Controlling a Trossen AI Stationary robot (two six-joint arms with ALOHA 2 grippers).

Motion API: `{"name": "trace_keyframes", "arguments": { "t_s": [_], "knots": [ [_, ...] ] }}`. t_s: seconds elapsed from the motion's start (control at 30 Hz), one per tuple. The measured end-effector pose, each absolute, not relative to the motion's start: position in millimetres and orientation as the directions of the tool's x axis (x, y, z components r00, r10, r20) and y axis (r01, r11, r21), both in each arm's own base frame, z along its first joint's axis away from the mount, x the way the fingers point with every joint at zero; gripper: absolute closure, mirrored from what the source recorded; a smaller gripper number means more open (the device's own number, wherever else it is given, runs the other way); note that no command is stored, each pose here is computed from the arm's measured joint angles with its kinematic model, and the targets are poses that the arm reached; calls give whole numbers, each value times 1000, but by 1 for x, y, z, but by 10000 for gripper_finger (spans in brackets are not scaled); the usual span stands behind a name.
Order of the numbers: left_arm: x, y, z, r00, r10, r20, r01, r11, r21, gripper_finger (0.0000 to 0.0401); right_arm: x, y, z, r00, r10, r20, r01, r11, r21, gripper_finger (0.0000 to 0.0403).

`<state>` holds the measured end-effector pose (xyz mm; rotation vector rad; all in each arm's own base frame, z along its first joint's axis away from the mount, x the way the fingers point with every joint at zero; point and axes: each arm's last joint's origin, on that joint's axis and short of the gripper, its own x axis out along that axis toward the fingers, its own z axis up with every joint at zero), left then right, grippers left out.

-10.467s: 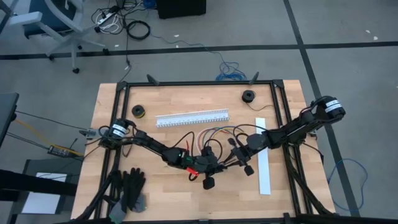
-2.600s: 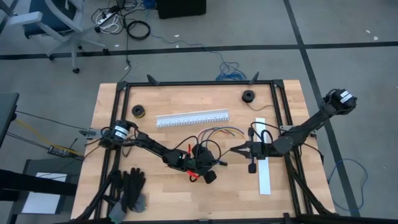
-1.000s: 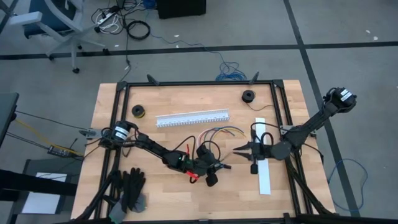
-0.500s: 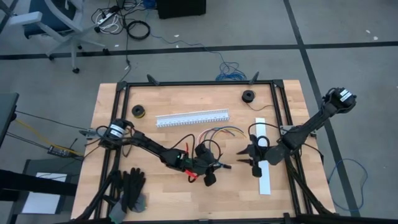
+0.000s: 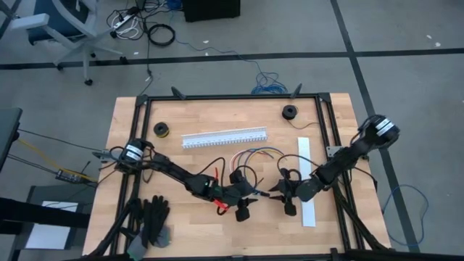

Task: Ziptie cables
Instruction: Insert black zip tie on the cable wire

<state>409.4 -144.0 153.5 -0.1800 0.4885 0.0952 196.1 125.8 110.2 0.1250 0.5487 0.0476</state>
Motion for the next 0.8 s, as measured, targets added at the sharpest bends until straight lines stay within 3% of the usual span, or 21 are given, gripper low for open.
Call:
{"name": "trace_keyframes", "arguments": {
  "t_s": [0.43,0.5,0.63,0.8],
  "knots": [
    [405,-157,155,888,34,-458,-99,988,-120,284,210,119,92,850,28,-526,43,992,121,290],
    [406,-157,156,896,30,-443,-97,987,-128,284,211,117,92,849,29,-528,44,991,126,307],
    [405,-163,159,905,16,-424,-68,992,-107,284,212,117,92,839,51,-542,26,991,135,379],
    [410,-176,180,934,-17,-357,0,999,-47,284,212,115,91,832,48,-552,34,990,137,376]
  ]
}}
